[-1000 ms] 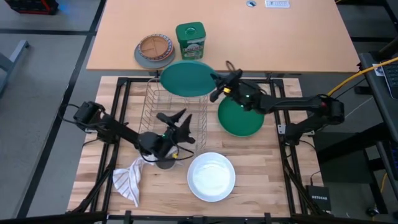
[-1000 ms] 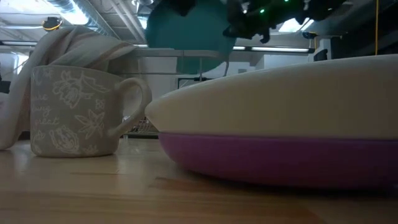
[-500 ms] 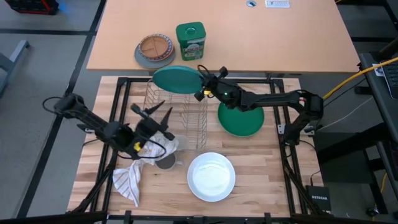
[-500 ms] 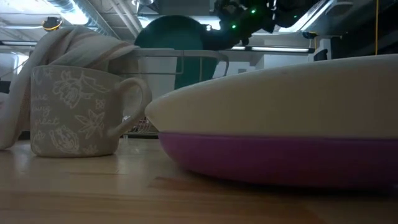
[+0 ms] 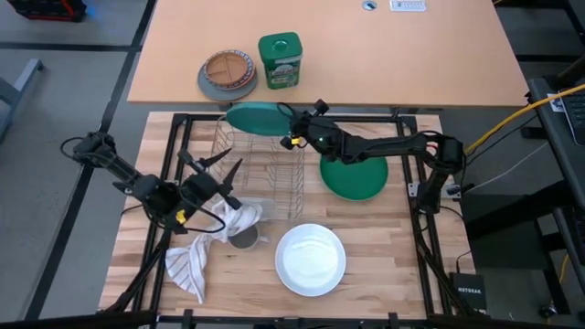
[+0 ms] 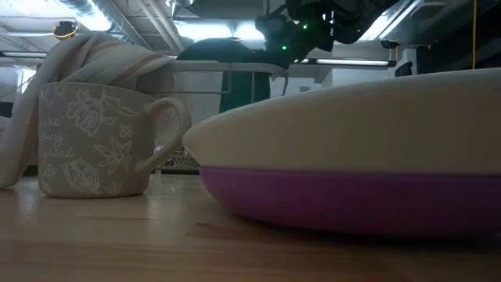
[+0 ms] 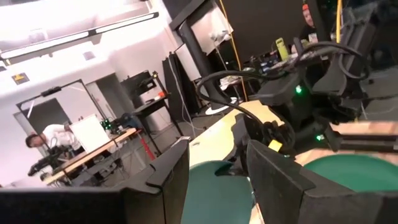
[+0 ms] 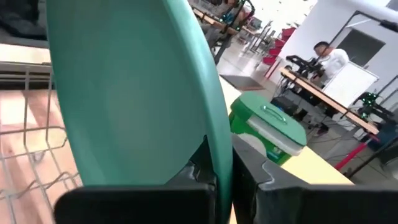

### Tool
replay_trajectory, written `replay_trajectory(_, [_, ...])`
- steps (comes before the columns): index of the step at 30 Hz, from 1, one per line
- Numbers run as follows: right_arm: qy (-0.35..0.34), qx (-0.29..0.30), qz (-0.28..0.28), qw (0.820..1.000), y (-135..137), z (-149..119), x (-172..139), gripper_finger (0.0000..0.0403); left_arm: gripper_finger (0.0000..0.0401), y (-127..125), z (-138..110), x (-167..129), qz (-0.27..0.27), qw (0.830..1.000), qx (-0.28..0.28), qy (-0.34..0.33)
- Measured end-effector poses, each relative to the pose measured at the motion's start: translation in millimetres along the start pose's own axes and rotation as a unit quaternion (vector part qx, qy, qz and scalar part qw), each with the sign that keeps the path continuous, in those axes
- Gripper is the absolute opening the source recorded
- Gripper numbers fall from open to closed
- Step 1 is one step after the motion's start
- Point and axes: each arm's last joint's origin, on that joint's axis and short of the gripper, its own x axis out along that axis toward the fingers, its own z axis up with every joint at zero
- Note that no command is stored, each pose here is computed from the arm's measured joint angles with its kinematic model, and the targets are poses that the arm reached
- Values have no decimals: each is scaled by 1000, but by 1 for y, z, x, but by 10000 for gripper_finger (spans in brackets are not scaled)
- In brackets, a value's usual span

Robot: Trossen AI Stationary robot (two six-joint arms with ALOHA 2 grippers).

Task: Sort dishes
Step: Put the blue plate into the gray dish rack

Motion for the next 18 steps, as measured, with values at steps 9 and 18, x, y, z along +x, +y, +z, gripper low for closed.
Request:
replay_trajectory(9, [19,-18,-1,1000,8,-10,5,18,153,-14,-10,0,-13,999,38,8])
replay_trajectory(18, [38,-26,56,997,23,-27,11,19,153,-20,-15,0,-19,999,39,13])
